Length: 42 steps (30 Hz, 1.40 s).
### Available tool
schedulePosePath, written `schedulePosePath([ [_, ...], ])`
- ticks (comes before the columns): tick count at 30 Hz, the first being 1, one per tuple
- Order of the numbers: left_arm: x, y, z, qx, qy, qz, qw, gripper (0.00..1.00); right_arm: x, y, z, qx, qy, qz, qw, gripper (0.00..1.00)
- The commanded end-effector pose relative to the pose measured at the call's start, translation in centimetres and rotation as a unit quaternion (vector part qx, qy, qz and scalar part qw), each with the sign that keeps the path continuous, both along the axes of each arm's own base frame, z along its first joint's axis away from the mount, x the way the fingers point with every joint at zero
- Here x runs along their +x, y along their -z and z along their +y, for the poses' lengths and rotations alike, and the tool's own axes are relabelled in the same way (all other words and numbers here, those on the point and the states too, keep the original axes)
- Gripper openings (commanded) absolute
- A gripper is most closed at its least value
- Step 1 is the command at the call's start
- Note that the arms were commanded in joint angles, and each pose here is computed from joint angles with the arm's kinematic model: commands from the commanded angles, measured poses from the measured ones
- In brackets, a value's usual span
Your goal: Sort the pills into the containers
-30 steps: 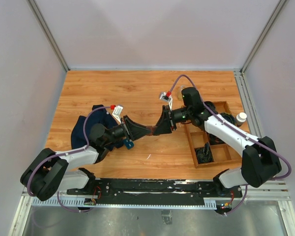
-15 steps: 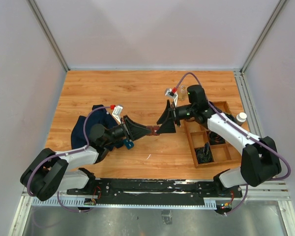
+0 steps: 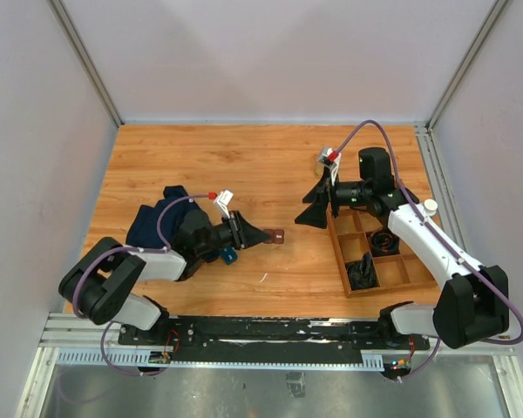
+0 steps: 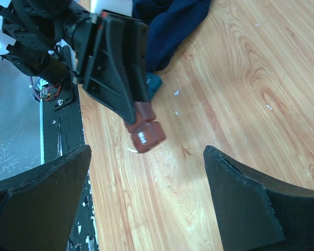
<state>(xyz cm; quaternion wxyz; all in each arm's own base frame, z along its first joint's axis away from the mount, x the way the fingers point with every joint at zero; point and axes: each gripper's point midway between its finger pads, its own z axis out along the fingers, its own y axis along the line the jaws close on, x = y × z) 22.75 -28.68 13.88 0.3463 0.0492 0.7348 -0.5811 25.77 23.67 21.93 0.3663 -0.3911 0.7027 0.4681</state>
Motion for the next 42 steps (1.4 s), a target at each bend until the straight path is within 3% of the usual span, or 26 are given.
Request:
schedulePosePath([
  [1,2.6,2.4,-0.8,0.050,-0.018,0.016,0.998,0.09,0.6,-0.5,-0.4,-0.007,0.008,-0.021,1.000,0.90],
  [9,6.6,6.8,-1.5,0.086,-0.001,0.066,0.994,0.14,0.5,-0.6,-0.4,-0.005,0.007,-0.020,1.000,0.91],
  [13,7.7,8.5,-1.3,0.106,-0.010,0.081,0.991,0.23,0.5,-0.6,-0.4,-0.004,0.006,-0.020,1.000,0.91],
  [18,8.7,10.3,-0.7,0.126,-0.022,0.096,0.987,0.27,0.3,-0.6,-0.3,-0.001,0.003,-0.018,1.000,0.91],
  [29,9.6,9.6,1.4,0.172,-0.064,0.073,0.980,0.57,0.3,-0.5,-0.3,-0.002,0.003,-0.014,1.000,0.92],
  [36,10.3,6.6,4.1,0.206,-0.118,0.017,0.971,0.63,0.4,-0.9,-0.6,-0.007,0.009,-0.031,0.999,0.92],
  [42,8.9,-0.9,5.9,0.188,-0.143,-0.115,0.965,0.63,0.7,-1.2,-1.3,-0.032,0.014,-0.077,0.996,0.92],
])
